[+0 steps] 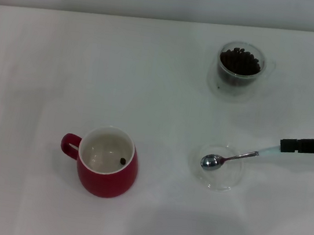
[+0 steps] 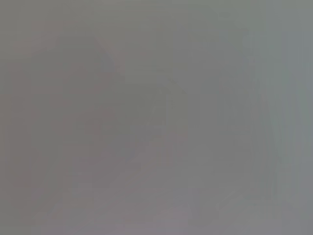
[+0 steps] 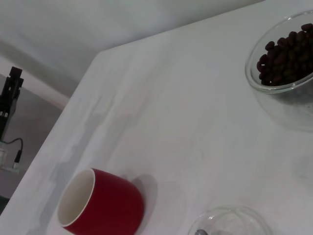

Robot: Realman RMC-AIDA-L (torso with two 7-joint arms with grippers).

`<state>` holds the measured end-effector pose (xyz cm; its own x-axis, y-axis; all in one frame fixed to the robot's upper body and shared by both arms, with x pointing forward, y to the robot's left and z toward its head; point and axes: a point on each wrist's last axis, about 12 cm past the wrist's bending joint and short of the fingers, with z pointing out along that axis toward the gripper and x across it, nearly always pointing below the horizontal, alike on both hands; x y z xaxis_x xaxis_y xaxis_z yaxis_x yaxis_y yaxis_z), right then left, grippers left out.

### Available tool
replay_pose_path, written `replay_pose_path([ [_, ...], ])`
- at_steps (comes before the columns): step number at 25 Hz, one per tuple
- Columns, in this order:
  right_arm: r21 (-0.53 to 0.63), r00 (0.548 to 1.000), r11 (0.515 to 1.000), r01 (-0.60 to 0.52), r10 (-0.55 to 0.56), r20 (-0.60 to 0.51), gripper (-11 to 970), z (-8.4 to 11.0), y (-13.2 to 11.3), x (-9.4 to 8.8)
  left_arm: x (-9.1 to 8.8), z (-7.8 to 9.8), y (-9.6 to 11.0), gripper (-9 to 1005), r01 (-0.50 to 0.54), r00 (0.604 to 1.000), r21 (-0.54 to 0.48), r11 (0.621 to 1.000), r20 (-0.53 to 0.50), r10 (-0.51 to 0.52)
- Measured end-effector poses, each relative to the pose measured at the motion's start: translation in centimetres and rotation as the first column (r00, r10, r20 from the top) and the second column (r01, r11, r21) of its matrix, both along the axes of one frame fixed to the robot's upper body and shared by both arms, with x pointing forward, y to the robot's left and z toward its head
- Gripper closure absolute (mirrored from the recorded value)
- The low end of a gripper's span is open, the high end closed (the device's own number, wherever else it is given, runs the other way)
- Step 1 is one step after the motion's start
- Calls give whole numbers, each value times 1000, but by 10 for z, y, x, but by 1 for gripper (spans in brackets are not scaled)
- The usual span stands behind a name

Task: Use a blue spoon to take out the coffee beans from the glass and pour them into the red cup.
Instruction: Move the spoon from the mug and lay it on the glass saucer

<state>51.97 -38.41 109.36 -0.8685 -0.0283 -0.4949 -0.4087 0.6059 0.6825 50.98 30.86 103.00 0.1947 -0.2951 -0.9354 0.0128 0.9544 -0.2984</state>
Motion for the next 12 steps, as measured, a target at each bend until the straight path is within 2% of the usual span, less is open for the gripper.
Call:
replay_pose_path([
  [12,-22,1000,1000,10,-10,5,813,-5,2,1,0,0,0,103,0,1000,0,1000,0,0],
])
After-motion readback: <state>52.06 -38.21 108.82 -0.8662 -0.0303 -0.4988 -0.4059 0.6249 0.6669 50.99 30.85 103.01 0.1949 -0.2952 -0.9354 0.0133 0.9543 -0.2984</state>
